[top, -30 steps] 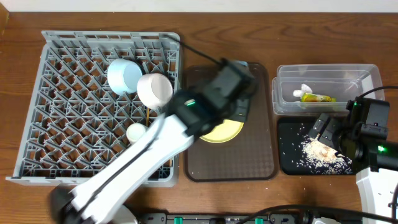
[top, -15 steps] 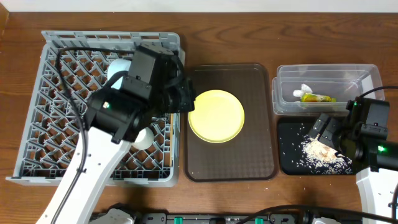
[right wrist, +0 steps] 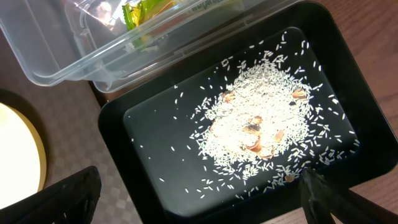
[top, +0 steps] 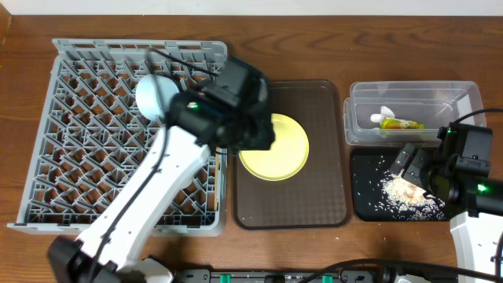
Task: Sort waste into correct bins and load items into the dishwasher
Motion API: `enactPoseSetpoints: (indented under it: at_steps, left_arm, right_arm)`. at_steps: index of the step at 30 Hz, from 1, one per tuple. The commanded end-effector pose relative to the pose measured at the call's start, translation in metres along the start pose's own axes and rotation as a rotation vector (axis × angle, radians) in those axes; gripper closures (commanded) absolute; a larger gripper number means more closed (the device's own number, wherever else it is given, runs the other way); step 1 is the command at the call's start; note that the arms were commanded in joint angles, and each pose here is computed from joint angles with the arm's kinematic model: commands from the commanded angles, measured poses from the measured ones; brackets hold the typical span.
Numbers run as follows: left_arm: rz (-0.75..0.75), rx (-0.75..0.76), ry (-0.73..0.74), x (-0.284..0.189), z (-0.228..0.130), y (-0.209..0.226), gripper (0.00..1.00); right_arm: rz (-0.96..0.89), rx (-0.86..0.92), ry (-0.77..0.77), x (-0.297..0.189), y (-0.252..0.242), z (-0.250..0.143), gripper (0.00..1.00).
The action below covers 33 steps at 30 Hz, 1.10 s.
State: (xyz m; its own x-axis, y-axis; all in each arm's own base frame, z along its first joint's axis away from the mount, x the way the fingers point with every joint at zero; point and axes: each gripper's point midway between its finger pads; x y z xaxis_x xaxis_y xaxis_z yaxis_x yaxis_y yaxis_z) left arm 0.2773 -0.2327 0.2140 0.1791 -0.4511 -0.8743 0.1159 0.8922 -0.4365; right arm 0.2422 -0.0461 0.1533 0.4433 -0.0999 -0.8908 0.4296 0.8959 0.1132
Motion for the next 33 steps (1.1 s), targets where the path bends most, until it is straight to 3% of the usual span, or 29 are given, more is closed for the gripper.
enactPoseSetpoints:
  at_steps: [1, 12, 14, 16, 22, 33]
  left_arm:
    - [0.015, 0.041, 0.071, 0.026, -0.012, -0.012, 0.62]
    - [0.214, 0.163, 0.152, 0.106, -0.033, -0.01, 0.62]
    - [0.244, 0.168, 0.155, 0.112, -0.033, -0.005, 0.57]
    - [0.279, 0.171, 0.147, 0.116, -0.03, 0.001, 0.49]
    - [0.38, 0.186, 0.085, 0.113, -0.018, 0.018, 0.44]
    - [0.475, 0.208, -0.029, 0.108, 0.006, 0.029, 0.43]
  right_arm:
    - [-0.003, 0.011, -0.013, -0.003, -0.001, 0.003, 0.01]
    - [-0.003, 0.012, -0.012, -0.003, -0.001, 0.003, 0.01]
    - [-0.003, 0.012, -0.012, -0.003, -0.001, 0.003, 0.01]
    - [-0.003, 0.012, -0.012, -0.003, -0.001, 0.003, 0.01]
    - [-0.003, 0.012, -0.012, -0.003, -0.001, 0.003, 0.01]
    - [-0.003, 0.012, -0.012, -0.003, -0.001, 0.003, 0.01]
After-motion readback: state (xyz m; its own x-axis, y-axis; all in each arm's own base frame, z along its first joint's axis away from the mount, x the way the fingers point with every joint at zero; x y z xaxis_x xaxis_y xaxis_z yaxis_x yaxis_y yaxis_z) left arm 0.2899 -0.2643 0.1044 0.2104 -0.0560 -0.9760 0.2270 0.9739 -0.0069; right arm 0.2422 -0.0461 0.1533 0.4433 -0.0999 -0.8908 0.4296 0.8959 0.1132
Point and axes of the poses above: each gripper's point midway between its finger pads, its own x axis out along the fingers, its own y axis along the line the jaws close on, z = x × y, and after that the axes turned 2 degrees about -x, right-handed
